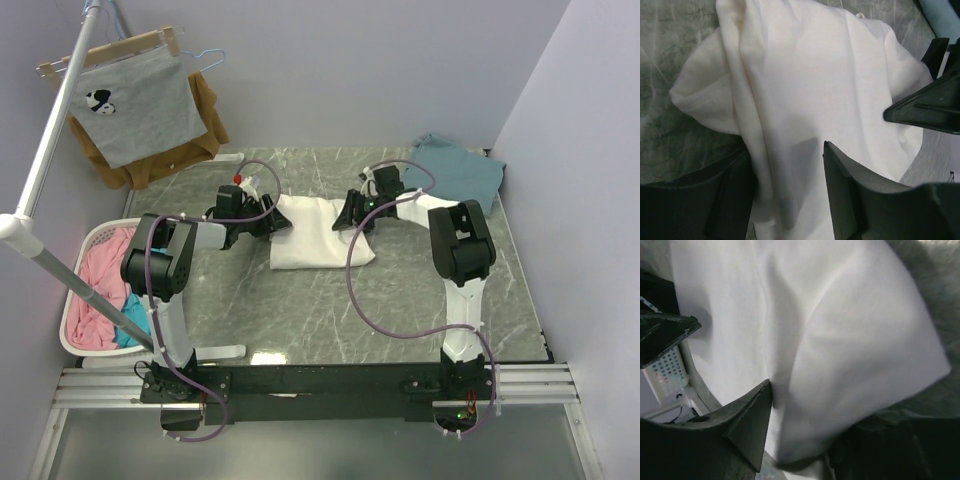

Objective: Fold and stack the t-shirts
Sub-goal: Put the neatly folded tshirt into the corner of the board with the right arm

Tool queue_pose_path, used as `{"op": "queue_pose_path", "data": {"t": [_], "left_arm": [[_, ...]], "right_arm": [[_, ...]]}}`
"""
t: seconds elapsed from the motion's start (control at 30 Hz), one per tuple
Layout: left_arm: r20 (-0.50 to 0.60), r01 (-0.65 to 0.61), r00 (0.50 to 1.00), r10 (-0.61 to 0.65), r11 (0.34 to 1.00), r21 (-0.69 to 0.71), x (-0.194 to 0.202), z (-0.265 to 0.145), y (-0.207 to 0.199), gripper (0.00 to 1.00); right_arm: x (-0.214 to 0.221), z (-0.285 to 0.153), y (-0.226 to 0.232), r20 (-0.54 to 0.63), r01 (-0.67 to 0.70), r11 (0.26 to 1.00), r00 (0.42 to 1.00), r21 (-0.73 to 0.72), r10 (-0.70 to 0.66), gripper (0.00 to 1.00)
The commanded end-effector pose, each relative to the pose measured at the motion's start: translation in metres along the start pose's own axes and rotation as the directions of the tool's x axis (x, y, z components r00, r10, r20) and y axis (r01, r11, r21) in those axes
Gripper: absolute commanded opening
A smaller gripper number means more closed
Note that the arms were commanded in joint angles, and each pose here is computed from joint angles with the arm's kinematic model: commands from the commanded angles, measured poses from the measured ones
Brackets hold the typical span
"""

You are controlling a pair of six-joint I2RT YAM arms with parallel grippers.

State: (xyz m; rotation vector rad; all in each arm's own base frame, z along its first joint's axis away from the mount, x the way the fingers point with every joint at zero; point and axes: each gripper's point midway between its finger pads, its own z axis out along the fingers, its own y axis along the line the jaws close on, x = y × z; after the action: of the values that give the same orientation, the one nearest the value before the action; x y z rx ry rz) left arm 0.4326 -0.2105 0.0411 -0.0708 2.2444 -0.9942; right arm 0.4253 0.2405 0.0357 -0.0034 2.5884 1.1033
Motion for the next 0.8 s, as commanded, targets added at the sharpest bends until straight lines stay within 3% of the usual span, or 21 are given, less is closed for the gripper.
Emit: {"op": "queue_pose_path", "data": {"t": [0.0, 0.03, 0.07, 0.2, 0.3, 0.33, 0.37, 0.4, 0.47, 0.53, 0.63, 0.77], "left_arm": [[-0.027, 0.005, 1.000, -0.004, 1.000, 0.025, 0.008, 0.003, -0.002, 0.58], [-0.022, 0.003, 1.000, -0.003, 1.000, 0.027, 0.006, 0.002, -0.003, 0.58], [-0.022, 0.002, 1.000, -0.002, 1.000, 0.025, 0.007, 0.002, -0.002, 0.58], [-0.007, 0.001, 1.000, -0.001, 1.000, 0.004, 0.002, 0.000, -0.001, 0.55], [0.015, -0.008, 1.000, 0.008, 1.000, -0.011, -0.001, -0.005, -0.001, 0.47], [0.023, -0.007, 1.000, 0.008, 1.000, -0.020, -0.003, -0.007, 0.000, 0.21], [0.029, -0.003, 1.000, 0.004, 1.000, -0.026, -0.004, -0.008, 0.002, 0.09], [0.035, -0.009, 0.999, 0.010, 1.000, -0.021, -0.007, -0.009, 0.000, 0.04], [0.025, -0.018, 1.000, 0.018, 1.000, -0.003, -0.008, -0.008, -0.004, 0.17], [0.031, -0.010, 0.999, 0.010, 1.000, 0.006, -0.011, -0.008, -0.007, 0.39], [0.042, -0.019, 0.999, 0.018, 1.000, 0.018, -0.014, -0.011, -0.012, 0.56], [0.059, -0.026, 0.998, 0.023, 0.999, 0.043, -0.019, -0.018, -0.023, 0.66]], "right_arm": [[0.020, 0.017, -0.016, -0.041, -0.065, 0.996, 0.997, 0.062, 0.068, 0.34], [0.015, 0.014, -0.016, -0.027, -0.065, 0.996, 0.997, 0.060, 0.067, 0.07], [0.011, 0.013, -0.012, -0.017, -0.059, 0.997, 0.998, 0.054, 0.060, 0.00], [-0.022, -0.006, 0.000, 0.080, -0.029, 0.999, 0.996, 0.027, 0.027, 0.00], [-0.062, -0.036, 0.005, 0.181, -0.023, 0.999, 0.983, 0.042, 0.015, 0.00], [-0.078, -0.049, 0.001, 0.220, -0.027, 0.998, 0.975, 0.056, 0.014, 0.00], [-0.097, -0.060, 0.009, 0.257, -0.009, 0.999, 0.966, 0.052, -0.005, 0.00], [-0.104, -0.067, 0.008, 0.261, -0.008, 0.998, 0.965, 0.059, -0.008, 0.00], [-0.135, -0.084, 0.008, 0.311, -0.002, 0.998, 0.950, 0.064, -0.019, 0.00], [-0.148, -0.089, -0.001, 0.316, -0.015, 0.997, 0.949, 0.082, -0.011, 0.00], [-0.189, -0.119, -0.009, 0.394, -0.027, 0.993, 0.919, 0.111, -0.019, 0.00], [-0.241, -0.167, -0.016, 0.530, -0.046, 0.987, 0.847, 0.155, -0.044, 0.00]]}}
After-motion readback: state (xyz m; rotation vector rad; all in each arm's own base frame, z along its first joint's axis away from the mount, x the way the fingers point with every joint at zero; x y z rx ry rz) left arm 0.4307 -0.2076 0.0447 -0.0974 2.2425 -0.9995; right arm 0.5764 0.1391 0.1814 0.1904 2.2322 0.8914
